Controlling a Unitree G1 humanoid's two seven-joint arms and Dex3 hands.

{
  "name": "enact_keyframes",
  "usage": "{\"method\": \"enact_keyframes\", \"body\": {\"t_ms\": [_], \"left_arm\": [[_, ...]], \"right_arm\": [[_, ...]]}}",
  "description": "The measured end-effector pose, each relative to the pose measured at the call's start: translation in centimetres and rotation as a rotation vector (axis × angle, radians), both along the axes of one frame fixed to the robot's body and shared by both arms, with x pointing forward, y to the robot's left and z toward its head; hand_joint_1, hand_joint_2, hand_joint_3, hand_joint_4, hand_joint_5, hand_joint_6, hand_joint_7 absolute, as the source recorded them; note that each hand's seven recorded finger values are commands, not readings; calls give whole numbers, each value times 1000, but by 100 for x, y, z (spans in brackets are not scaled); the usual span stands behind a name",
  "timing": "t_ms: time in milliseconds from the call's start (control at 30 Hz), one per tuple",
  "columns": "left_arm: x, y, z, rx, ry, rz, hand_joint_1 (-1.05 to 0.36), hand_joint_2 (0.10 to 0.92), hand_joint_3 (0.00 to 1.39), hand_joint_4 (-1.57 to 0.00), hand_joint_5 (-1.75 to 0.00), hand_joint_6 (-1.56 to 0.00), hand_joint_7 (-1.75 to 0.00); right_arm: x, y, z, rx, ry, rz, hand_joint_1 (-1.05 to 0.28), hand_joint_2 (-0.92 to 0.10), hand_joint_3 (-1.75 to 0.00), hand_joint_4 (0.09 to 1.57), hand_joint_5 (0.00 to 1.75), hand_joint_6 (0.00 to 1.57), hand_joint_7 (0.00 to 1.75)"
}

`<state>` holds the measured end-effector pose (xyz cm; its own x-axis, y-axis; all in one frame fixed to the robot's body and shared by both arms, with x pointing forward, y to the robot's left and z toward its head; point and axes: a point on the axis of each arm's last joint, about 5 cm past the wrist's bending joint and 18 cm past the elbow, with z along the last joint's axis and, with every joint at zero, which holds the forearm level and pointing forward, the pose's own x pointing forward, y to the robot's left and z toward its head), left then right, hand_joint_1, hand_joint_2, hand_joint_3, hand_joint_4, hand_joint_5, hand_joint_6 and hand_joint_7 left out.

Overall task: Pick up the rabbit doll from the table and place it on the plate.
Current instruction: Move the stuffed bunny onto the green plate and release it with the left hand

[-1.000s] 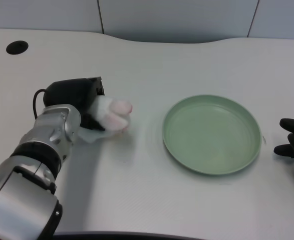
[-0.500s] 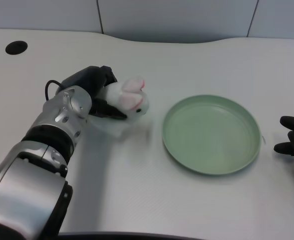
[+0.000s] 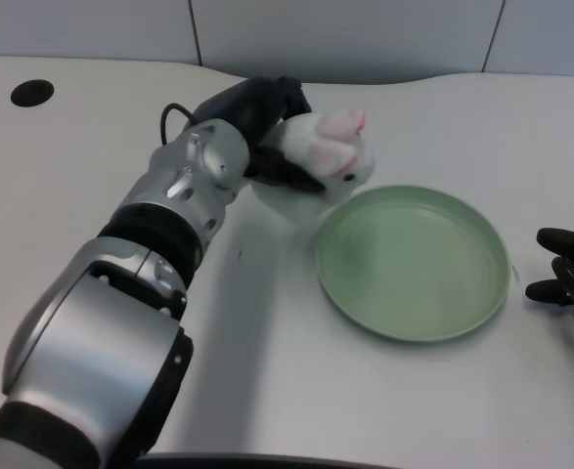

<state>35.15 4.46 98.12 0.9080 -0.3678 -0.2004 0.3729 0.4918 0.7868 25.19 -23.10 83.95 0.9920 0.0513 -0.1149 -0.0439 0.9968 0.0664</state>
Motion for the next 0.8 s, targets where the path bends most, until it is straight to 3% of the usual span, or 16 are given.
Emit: {"method": "enact_keyframes", "body": {"t_ms": [133, 200, 233, 300, 400, 500, 567, 667, 733, 800], "left_arm": [[-41, -160, 22, -11, -3, -44, -99, 895, 35, -725, -1746, -678, -1746], [-53, -202, 30, -15, -5, -56, -145, 912, 51, -713, -1746, -687, -1746], [-83, -293, 38, -17, -13, -89, -167, 907, 49, -701, -1746, -658, -1746], [-111, -361, 37, -7, -24, -120, -127, 885, 40, -701, -1746, -644, -1746], [-166, -483, 25, 1, -27, -157, -88, 880, 40, -695, -1746, -629, -1746], [-204, -559, 14, 9, -28, -179, -113, 902, 55, -692, -1746, -623, -1746], [-219, -586, 7, 23, -34, -191, -141, 900, 58, -672, -1746, -617, -1746], [-229, -594, -9, 36, -37, -200, -144, 897, 61, -666, -1746, -614, -1746], [-231, -591, -20, 40, -35, -200, -144, 896, 62, -664, -1746, -613, -1746], [-234, -593, -26, 50, -37, -204, -168, 906, 65, -598, -1682, -602, -1575]], "right_arm": [[4, 25, -5, -9, 5, 12, -428, -921, -256, 786, 757, 981, 4], [4, 32, -7, -5, 5, 14, -419, -921, -247, 774, 769, 978, 2], [8, 62, -14, 7, 4, 18, -419, -921, -247, 764, 770, 970, 1], [11, 92, -20, 11, 4, 18, -426, -921, -248, 752, 779, 964, 1], [26, 133, -13, 1, -1, 11, -414, -921, -253, 738, 793, 956, 1], [33, 146, -6, -8, -4, 3, -412, -921, -265, 722, 802, 959, 3], [41, 156, 4, -23, -9, 1, -414, -921, -275, 715, 806, 957, 2], [56, 173, 23, -33, -20, 3, -414, -921, -284, 712, 813, 946, 0], [55, 178, 23, -36, -21, 6, -414, -921, -287, 710, 816, 945, 0], [52, 182, 20, -38, -21, 8, -415, -921, -287, 699, 812, 928, 0]]}}
